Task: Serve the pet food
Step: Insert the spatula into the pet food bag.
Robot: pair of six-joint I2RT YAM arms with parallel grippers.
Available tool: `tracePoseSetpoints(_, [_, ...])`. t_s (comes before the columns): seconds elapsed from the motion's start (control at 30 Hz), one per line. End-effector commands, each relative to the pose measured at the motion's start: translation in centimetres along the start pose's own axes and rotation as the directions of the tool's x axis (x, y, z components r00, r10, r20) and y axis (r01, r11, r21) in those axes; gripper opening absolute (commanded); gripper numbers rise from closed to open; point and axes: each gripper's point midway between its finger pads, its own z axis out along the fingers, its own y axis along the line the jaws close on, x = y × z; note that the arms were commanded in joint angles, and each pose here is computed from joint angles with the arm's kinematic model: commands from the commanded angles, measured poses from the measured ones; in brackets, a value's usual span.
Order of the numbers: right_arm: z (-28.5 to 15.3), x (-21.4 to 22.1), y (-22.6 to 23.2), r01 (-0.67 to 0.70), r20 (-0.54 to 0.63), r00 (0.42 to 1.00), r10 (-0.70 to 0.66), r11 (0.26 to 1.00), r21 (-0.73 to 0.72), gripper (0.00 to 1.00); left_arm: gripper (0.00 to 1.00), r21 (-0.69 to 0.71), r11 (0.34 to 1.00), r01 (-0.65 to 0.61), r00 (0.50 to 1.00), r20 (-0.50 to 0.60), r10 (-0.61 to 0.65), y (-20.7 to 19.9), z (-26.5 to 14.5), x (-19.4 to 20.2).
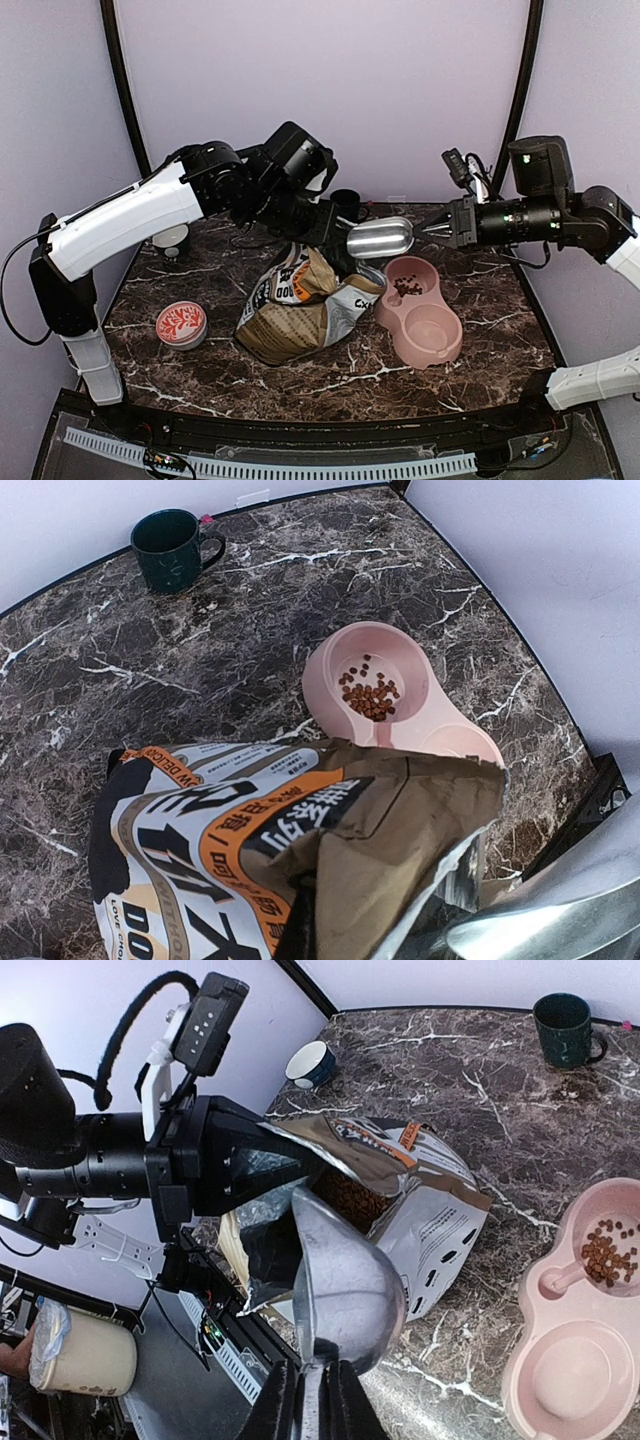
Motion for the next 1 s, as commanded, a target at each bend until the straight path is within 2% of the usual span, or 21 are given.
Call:
tracePoseSetpoints(0.0, [-0.5,-1.3,0.9,0.05,0.03,0.998,-0.05,0.999,0.005,0.0,0.0,0.046,0.999,0.01,0.998,0.066,-0.013,-1.2,-1.5,-1.9])
tracePoseSetpoints(0.13, [-0.1,-1.1,1.4,0.054,0.005,0.999,-0.054,0.998,-0.019,0.0,0.0,0.044,0.999,0.012,0.998,0.066,-0.015,-1.2,-1.6,-1.9])
tracePoseSetpoints(0.43, [2.3,0.4,2.2,0.057,-0.071,0.996,-0.055,0.998,0.029,0.0,0.0,0.054,0.998,0.012,0.997,0.069,-0.016,-1.4,-1.7,-2.0])
tracePoseSetpoints(0.67, [3.8,1.7,-1.6,0.053,-0.107,0.994,-0.027,0.966,0.253,0.0,0.0,0.046,0.999,0.008,0.998,0.064,-0.011,-1.2,-1.9,-1.8])
tracePoseSetpoints(0.8, [2.9,1.7,-4.0,0.06,-0.107,0.994,-0.019,0.919,0.391,0.0,0.0,0.036,0.999,0.005,0.998,0.065,-0.007,-1.0,-2.0,-1.7])
tracePoseSetpoints(0.97, [1.8,1.5,-5.5,0.06,-0.096,0.995,-0.015,0.874,0.482,0.0,0.0,0.033,0.999,0.001,0.998,0.068,-0.003,-0.9,-1.9,-1.8])
